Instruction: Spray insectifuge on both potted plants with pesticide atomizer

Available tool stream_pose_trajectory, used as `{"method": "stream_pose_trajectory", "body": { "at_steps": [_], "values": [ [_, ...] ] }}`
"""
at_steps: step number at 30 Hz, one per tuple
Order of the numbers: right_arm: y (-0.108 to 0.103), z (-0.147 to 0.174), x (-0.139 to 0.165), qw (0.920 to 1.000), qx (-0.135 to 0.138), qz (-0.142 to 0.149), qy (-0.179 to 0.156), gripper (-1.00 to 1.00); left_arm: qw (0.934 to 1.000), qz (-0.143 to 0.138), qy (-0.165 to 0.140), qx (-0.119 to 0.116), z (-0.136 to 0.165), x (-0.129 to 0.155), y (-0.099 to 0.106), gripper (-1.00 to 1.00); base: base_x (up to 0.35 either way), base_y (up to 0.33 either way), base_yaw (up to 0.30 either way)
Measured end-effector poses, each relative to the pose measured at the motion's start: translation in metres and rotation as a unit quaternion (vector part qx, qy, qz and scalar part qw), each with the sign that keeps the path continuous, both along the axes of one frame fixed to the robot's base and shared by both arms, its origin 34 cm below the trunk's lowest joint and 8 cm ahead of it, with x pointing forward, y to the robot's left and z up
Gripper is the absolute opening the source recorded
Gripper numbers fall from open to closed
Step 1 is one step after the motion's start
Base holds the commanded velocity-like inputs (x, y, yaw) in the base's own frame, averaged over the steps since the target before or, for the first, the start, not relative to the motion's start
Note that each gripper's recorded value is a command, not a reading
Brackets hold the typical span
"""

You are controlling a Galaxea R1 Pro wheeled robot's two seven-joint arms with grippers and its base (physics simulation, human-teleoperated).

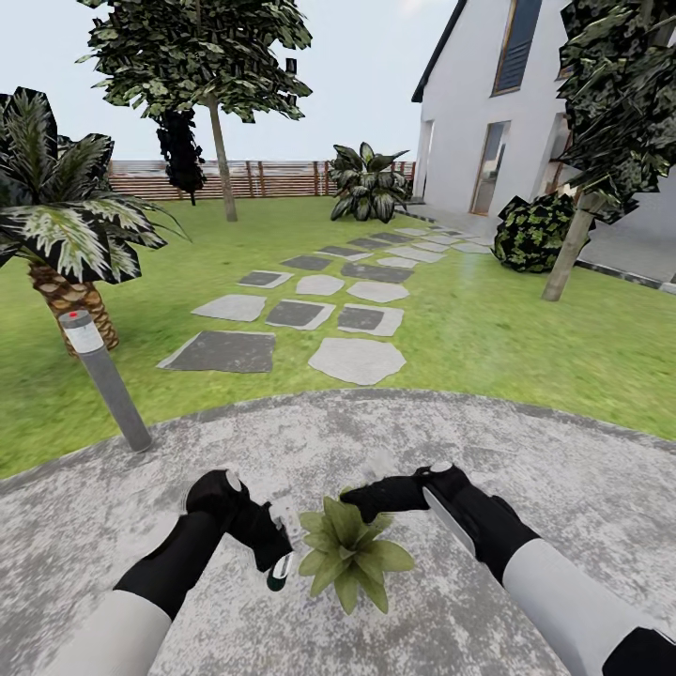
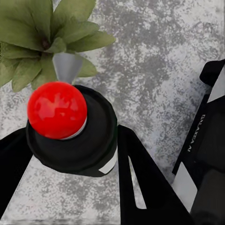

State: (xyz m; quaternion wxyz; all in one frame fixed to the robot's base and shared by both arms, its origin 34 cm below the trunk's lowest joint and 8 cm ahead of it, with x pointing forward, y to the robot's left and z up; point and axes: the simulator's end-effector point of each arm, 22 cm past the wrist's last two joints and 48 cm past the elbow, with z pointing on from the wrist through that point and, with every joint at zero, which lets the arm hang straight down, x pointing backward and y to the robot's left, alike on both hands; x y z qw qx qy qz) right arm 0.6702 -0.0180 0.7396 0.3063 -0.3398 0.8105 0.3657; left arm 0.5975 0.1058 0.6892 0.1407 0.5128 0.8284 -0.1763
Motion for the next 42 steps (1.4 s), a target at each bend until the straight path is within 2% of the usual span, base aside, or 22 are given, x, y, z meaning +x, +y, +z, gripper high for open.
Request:
{"method": "stream_pose_trajectory", "body": {
  "at_steps": [5,7,10,27,34,42],
  "values": [
    [0.012,0.010,-0.002,0.9999,0.008,0.011,-0.010,-1.00,0.9986,-0.020,-0.015,0.047,-0.005,0.001,-0.006,-1.00,0.000,0.000,0.000],
    [0.027,0.013,-0.008,0.9996,0.014,0.022,-0.010,-1.00,0.9980,-0.028,-0.015,0.054,-0.004,-0.001,-0.014,-1.00,0.000,0.000,0.000],
    [0.036,0.011,-0.015,0.9993,0.010,0.036,-0.009,-1.00,0.9972,-0.035,-0.014,0.064,-0.004,-0.003,-0.016,-1.00,0.000,0.000,0.000],
    [0.040,0.009,-0.019,0.9990,0.008,0.042,-0.008,-1.00,0.9962,-0.035,-0.040,0.069,0.017,0.024,-0.015,-1.00,0.000,0.000,0.000],
    [0.040,0.009,-0.020,0.9990,0.008,0.043,-0.008,-1.00,0.9942,-0.030,-0.028,0.099,0.005,0.021,-0.003,-1.00,0.000,0.000,0.000],
    [0.040,0.009,-0.020,0.9990,0.008,0.043,-0.008,-1.00,0.9943,-0.036,-0.031,0.096,0.008,0.020,-0.017,-1.00,0.000,0.000,0.000]
  ]
}}
